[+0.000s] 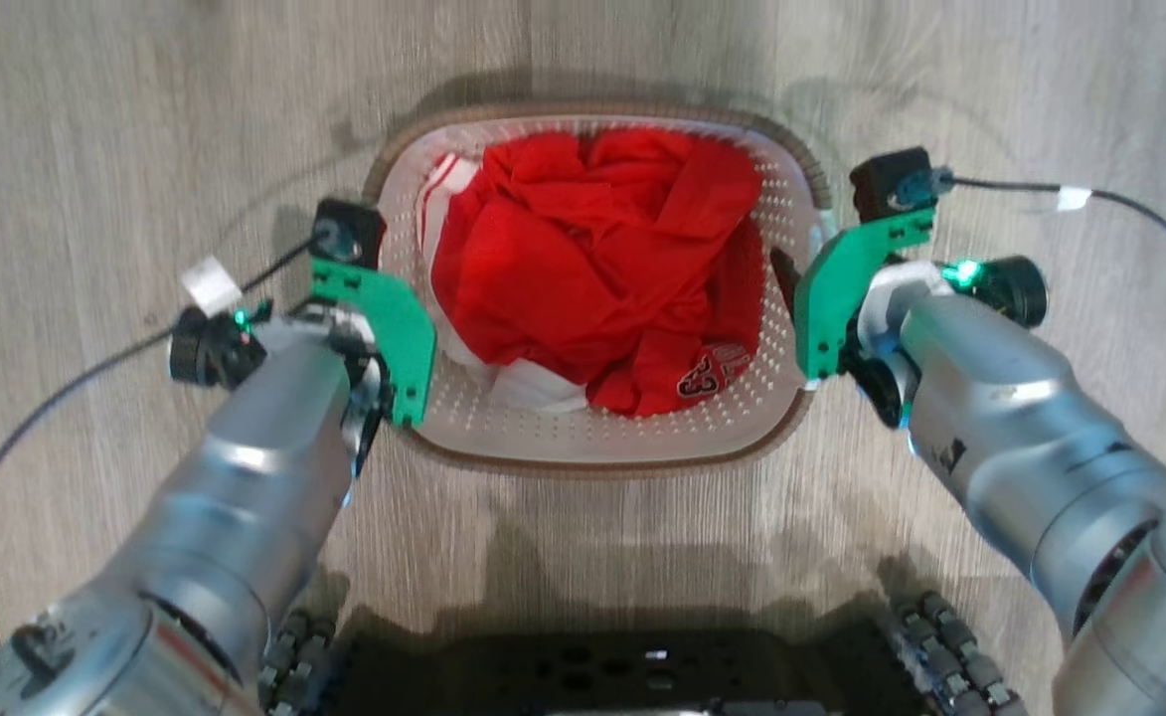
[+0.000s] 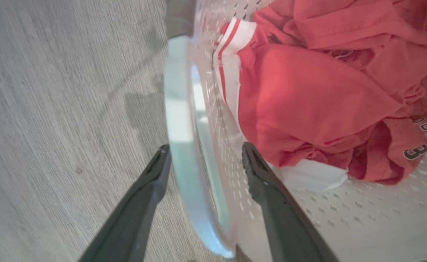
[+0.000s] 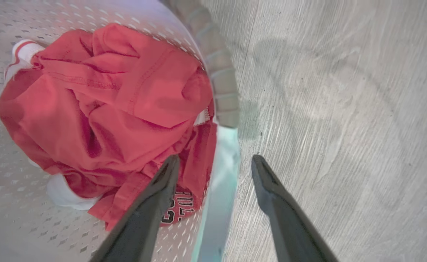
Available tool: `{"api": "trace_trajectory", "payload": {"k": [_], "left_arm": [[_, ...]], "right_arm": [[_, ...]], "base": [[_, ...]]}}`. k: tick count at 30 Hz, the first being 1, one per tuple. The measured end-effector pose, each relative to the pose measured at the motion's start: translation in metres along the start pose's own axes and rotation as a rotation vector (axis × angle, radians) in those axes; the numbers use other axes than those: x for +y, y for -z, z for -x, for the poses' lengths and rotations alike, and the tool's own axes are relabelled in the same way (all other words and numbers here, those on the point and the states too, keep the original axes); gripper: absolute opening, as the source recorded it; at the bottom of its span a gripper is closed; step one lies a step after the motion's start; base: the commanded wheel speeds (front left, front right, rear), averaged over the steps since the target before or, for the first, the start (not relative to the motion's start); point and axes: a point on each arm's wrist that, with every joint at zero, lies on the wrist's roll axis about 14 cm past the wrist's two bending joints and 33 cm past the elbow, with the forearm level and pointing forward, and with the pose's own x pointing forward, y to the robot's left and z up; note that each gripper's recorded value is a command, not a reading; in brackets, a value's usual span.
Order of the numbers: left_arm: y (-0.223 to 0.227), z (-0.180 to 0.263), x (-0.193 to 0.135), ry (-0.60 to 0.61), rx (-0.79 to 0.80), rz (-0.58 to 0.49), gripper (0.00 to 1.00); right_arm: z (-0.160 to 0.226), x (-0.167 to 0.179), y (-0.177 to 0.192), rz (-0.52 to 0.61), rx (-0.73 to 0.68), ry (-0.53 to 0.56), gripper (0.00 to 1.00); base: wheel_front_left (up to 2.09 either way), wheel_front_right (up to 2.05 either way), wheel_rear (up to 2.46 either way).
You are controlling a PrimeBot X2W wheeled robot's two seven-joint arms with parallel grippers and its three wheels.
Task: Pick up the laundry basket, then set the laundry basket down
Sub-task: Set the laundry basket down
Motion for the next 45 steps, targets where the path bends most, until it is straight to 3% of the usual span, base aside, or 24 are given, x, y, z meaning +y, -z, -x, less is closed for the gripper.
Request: {"api": "trace_trajectory", "payload": {"k": [8,16,24,28,32,40,45], "left_arm": [[0.013,0.038,-0.006,-0.030,-0.028,-0.028,1.00],[0.002,0.091,-0.012,-0.070,-0.217,-0.021,1.00],[-0.070,0.156,-0.023,-0.043,-0.571,0.118,1.00],[-0.138,0.222,-0.021,-0.009,-0.875,0.243,1.00],[-0.154,0.287,-0.025,0.019,-1.136,0.240,1.00],[-0.112,0.340,-0.026,-0.045,-1.303,0.190,1.00],[-0.105,0.372,-0.020,-0.060,-1.397,0.176,1.00]], "right_arm": [[0.045,0.007,0.012,-0.005,-0.015,0.028,1.00],[0.102,0.033,0.001,-0.020,-0.177,0.019,1.00],[0.162,0.059,-0.059,-0.058,-0.481,-0.009,1.00],[0.210,0.068,-0.117,-0.057,-0.698,-0.054,1.00],[0.265,0.068,-0.155,0.015,-0.921,-0.056,1.00],[0.307,0.077,-0.101,0.014,-1.087,-0.003,1.00],[0.338,0.086,-0.099,0.037,-1.197,0.010,1.00]], "base": [[0.00,0.00,0.00],[0.00,0.00,0.00],[0.00,0.00,0.00],[0.00,0.00,0.00],[0.00,0.00,0.00],[0.00,0.00,0.00],[0.00,0.00,0.00]]}}
